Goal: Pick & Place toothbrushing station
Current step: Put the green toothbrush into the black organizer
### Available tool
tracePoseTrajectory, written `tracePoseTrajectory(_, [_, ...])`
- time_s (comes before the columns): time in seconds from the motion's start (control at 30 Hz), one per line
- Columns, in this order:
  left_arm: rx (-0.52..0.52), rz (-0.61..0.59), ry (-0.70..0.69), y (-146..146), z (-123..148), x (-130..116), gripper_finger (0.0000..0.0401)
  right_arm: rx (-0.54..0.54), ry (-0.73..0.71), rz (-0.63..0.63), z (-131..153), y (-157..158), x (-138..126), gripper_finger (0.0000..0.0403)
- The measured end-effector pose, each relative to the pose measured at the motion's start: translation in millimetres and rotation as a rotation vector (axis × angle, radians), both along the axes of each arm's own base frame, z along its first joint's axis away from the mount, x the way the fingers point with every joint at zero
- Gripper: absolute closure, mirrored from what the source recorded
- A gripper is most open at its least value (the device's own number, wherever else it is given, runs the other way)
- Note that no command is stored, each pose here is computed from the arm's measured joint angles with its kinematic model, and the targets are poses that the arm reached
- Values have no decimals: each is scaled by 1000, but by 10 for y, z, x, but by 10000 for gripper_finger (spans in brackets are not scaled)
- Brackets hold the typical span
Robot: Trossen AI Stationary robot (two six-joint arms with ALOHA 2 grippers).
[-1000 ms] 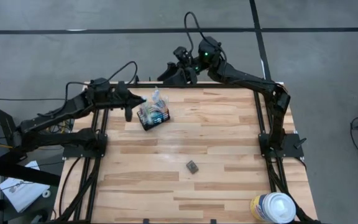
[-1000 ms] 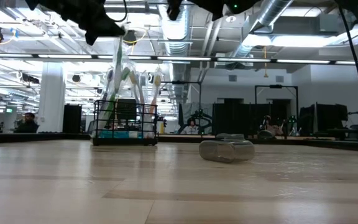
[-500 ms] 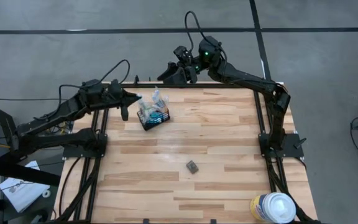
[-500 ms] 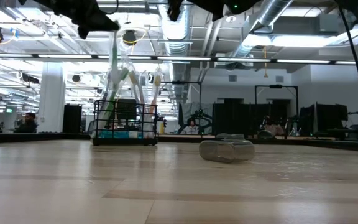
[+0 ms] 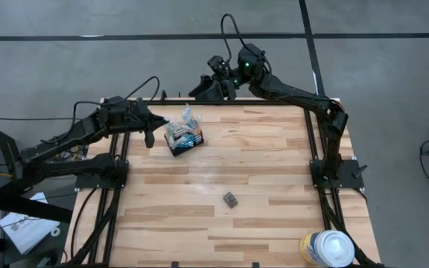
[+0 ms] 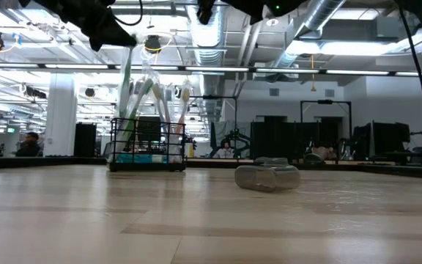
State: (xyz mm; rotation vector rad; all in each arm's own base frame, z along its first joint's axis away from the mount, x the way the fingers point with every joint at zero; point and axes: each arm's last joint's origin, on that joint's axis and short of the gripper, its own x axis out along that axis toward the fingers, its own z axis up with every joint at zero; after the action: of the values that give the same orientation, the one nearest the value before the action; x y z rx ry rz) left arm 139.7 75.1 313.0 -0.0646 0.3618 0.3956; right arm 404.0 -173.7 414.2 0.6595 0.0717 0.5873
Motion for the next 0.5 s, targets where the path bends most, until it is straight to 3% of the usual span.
tracePoseTrajectory(0.27, [-13, 1, 57, 10, -270, 14, 394, 0, 1, 13, -2, 50, 22, 138])
tracePoseTrajectory(0.5, [24, 6, -21, 32, -409, 52, 394, 15, 11, 21, -2, 79, 35, 138])
